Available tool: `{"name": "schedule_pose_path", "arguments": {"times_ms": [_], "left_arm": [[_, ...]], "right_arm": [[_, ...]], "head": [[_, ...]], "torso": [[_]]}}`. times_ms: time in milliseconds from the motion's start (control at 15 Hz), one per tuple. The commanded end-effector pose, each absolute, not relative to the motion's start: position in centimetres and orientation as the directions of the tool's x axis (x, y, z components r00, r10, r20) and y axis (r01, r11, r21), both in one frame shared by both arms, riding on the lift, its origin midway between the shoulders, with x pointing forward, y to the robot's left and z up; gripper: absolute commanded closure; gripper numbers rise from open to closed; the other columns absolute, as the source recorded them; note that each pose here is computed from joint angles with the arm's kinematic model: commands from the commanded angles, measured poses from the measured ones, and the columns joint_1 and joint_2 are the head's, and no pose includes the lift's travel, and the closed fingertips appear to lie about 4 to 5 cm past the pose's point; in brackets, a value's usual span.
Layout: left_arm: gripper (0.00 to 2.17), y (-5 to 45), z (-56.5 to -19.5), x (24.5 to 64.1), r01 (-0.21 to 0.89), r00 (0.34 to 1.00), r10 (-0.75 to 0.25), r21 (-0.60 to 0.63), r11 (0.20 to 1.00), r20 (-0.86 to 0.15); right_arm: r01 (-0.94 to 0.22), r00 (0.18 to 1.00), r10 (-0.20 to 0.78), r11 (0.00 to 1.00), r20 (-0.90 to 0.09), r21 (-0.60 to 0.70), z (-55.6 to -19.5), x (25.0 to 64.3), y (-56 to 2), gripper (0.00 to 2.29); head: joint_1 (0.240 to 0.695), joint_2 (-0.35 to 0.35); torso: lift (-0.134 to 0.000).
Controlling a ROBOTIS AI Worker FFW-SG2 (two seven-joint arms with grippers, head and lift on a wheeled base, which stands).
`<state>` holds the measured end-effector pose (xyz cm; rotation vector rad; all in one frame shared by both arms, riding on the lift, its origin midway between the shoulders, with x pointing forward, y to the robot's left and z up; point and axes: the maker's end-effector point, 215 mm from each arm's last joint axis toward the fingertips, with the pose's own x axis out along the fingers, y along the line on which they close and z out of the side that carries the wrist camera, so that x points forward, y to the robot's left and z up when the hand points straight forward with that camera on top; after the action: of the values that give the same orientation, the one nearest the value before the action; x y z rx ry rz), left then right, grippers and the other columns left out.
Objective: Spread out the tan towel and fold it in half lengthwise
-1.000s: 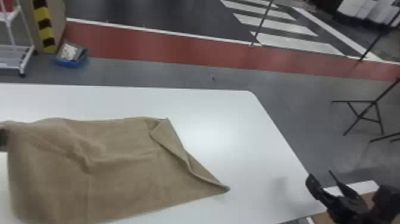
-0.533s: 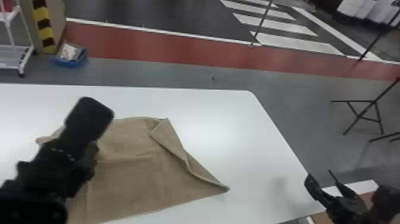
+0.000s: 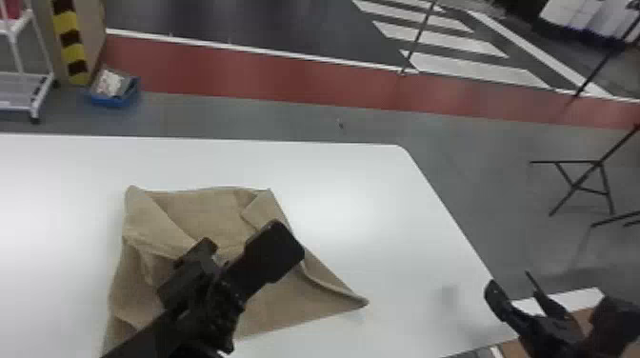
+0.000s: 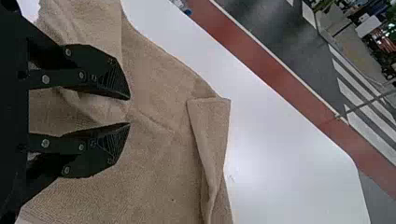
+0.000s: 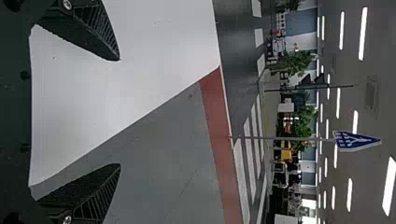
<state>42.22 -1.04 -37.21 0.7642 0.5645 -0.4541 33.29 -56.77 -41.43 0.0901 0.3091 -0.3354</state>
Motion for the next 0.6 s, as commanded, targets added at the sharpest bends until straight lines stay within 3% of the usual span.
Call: {"name": "schedule_pose_path", "arguments": {"times_ms": [0,267,533], "left_arm": [[0.06,0.2,-36.4,41.9,0.528,0.780,-0.143,0.517,0.673,-0.609],[0.07,5.9,-34.2,42.2,0.395,0.813,-0.036,0.505,0.767,-0.581],[0.08,10.9,-35.2,39.6,0.309,0.760,-0.015,0.341,0.888,-0.650]], "right_arm": [[0.324,0.905,-0.299,0.945,-0.302,0.036,-41.2,33.9,-56.2,0.06],[0.278,0.928,-0.267,0.961,-0.261,0.005,-40.0,35.0,-55.0,0.06],[0.039,0.992,-0.073,0.952,-0.103,-0.303,-34.0,39.0,-47.4,0.07]], "head": [[0.695,-0.350],[0.695,-0.350],[0.695,-0.350]], "torso": [[-0.128],[-0.128],[-0.128]]}}
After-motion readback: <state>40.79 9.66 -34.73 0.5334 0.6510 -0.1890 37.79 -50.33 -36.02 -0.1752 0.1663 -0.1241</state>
